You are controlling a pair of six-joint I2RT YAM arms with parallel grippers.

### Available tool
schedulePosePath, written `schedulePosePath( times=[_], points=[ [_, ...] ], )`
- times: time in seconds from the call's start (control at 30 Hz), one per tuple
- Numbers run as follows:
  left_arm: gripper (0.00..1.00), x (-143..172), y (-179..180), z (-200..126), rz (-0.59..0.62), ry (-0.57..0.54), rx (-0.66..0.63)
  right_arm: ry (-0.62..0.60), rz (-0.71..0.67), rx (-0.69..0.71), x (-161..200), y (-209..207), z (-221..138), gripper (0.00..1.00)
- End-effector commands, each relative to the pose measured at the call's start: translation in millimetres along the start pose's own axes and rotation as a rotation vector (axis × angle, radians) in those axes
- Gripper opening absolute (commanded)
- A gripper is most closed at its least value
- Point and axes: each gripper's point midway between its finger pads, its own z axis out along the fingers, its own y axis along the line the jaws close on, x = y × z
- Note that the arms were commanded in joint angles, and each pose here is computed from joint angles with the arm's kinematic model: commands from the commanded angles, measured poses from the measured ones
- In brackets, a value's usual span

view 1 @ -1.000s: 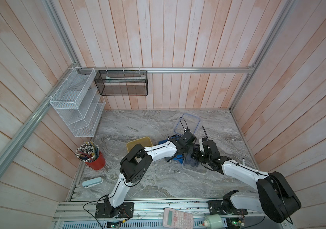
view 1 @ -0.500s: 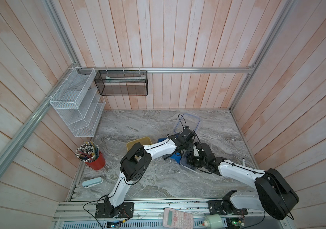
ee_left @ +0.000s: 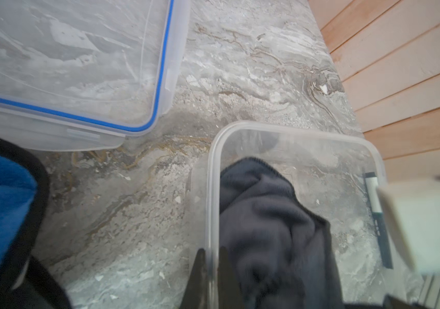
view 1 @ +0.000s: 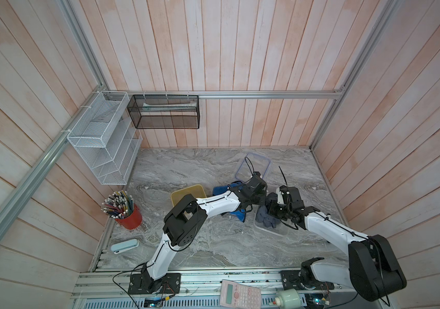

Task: Wipe the insides of the lunch boxes
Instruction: Wipe the dirt inside the lunch box.

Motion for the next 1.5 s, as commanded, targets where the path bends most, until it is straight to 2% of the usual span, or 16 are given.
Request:
schedulePosePath(
  times=[0.0, 0.2, 0.37, 0.53, 0.8, 0.97, 1.3, 1.47],
  points=[
    [0.0, -8, -11, -11, -0.003, -0.027, 0.039, -0.018, -0.075, 0.156, -14, -26, 2, 0.0],
    [0.0, -13, -6, -18, 0.014, -0.052, 0.006, 0.004, -0.07, 0.227, -14, -41, 10, 0.0],
    [0.0, -22, -2, -19, 0.015, -0.075, -0.013, 0.1, -0.101, 0.206, 24, -32, 18, 0.0],
    [0.0, -43, -5, -26, 0.019, -0.124, -0.012, 0.213, -0.17, 0.144, 70, -2, 20, 0.0],
    [0.0, -50, 0, -27, 0.021, -0.135, -0.03, 0.276, -0.19, 0.144, 98, -4, 3, 0.0],
    [0.0, -51, 2, -29, 0.022, -0.143, -0.041, 0.286, -0.228, 0.281, 89, -34, -10, 0.0],
    [0.0, -31, 2, -31, 0.05, -0.111, -0.016, 0.166, -0.093, 0.32, 23, -63, -12, 0.0],
    [0.0, -16, -6, -25, 0.062, -0.072, 0.001, 0.089, -0.073, 0.334, -8, -59, 3, 0.0]
  ],
)
